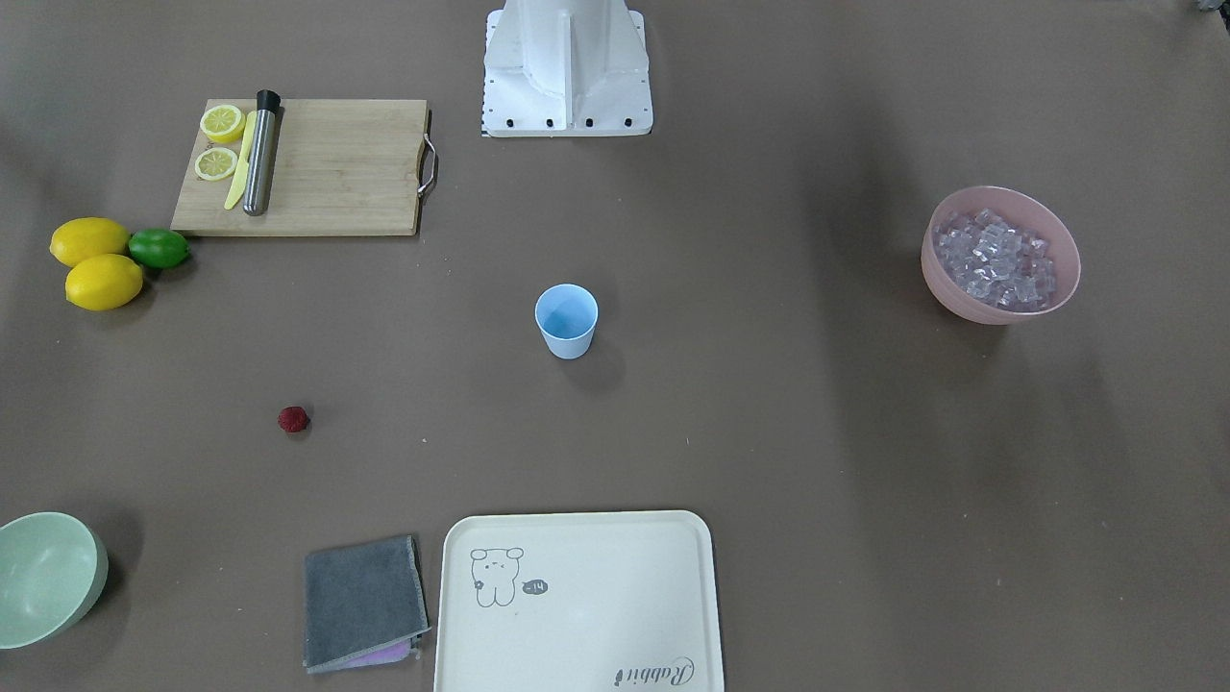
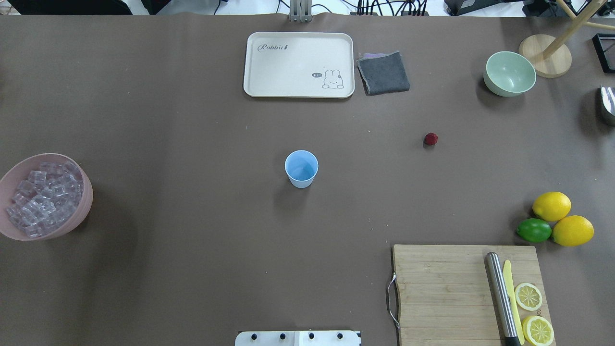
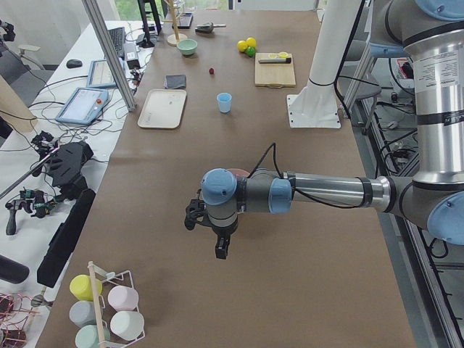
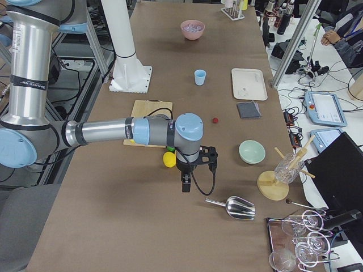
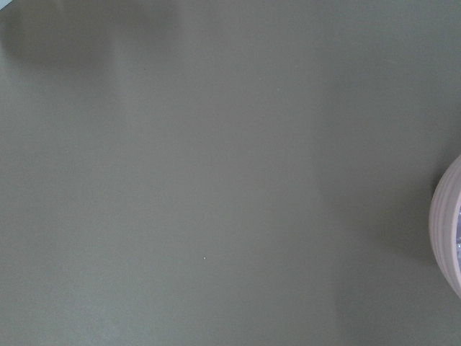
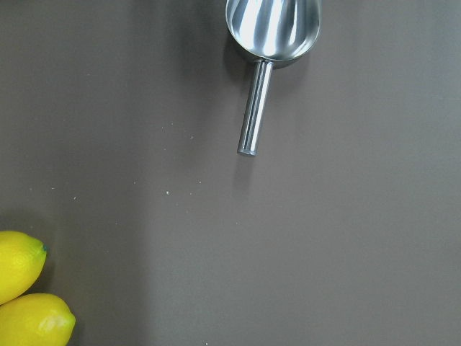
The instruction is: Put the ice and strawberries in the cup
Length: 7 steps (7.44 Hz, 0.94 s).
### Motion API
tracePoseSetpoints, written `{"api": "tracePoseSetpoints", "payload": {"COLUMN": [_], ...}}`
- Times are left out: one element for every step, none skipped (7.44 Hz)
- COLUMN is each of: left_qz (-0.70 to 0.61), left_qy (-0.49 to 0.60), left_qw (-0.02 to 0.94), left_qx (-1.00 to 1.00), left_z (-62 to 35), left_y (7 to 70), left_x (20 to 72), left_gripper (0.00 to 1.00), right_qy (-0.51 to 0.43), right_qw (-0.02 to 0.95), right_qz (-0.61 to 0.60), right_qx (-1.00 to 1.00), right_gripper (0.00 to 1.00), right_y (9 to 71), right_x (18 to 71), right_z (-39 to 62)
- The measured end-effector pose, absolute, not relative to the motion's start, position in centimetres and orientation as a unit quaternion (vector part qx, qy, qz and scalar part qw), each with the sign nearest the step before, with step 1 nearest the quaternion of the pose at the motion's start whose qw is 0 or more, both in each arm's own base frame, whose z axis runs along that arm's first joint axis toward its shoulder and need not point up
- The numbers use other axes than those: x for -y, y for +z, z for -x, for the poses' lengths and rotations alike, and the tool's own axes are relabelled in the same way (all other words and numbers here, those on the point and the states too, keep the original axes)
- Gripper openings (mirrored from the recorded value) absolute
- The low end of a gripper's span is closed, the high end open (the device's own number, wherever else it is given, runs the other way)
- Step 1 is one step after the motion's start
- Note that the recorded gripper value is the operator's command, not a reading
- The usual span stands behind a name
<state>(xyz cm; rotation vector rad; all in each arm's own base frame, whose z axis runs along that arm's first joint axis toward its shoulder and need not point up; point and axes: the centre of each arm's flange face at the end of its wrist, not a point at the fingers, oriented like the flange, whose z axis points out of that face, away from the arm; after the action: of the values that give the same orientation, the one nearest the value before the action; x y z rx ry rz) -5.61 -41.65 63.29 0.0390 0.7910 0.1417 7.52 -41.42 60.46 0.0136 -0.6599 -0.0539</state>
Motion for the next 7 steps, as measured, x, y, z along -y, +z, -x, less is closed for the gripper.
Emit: {"api": "tracePoseSetpoints", "payload": {"left_qz": [-0.019, -0.02, -0.02, -0.02, -0.019, -0.019, -0.018], "left_qy": [0.069, 0.069, 0.07, 0.069, 0.069, 0.069, 0.069], "left_qw": [0.92, 0.92, 0.92, 0.92, 0.92, 0.92, 0.92], "left_qx": [-0.385, -0.385, -0.385, -0.385, -0.385, -0.385, -0.385], "left_z": [5.6, 5.6, 5.6, 5.6, 5.6, 5.6, 5.6], "left_y": [63.3, 63.3, 63.3, 63.3, 63.3, 63.3, 63.4], "left_x": [41.7, 41.7, 41.7, 41.7, 41.7, 41.7, 41.6], "left_gripper": [0.99, 0.99, 0.99, 0.99, 0.99, 0.99, 0.99], "right_qy": [-0.027, -0.028, -0.027, -0.025, -0.024, -0.022, -0.015], "right_qw": [0.946, 0.946, 0.946, 0.945, 0.944, 0.94, 0.938], "right_qz": [-0.009, -0.013, -0.018, -0.026, -0.032, -0.037, -0.043], "right_qx": [0.323, 0.321, 0.323, 0.324, 0.329, 0.338, 0.343], "right_gripper": [1.0, 1.0, 1.0, 1.0, 1.0, 1.0, 1.0], "right_y": [60.3, 59.9, 59.4, 58.6, 57.9, 57.3, 56.8], "right_x": [41.6, 41.7, 41.7, 41.5, 41.4, 41.3, 41.6], "right_z": [-7.5, -7.6, -7.7, -8.0, -8.1, -8.1, -8.6]}}
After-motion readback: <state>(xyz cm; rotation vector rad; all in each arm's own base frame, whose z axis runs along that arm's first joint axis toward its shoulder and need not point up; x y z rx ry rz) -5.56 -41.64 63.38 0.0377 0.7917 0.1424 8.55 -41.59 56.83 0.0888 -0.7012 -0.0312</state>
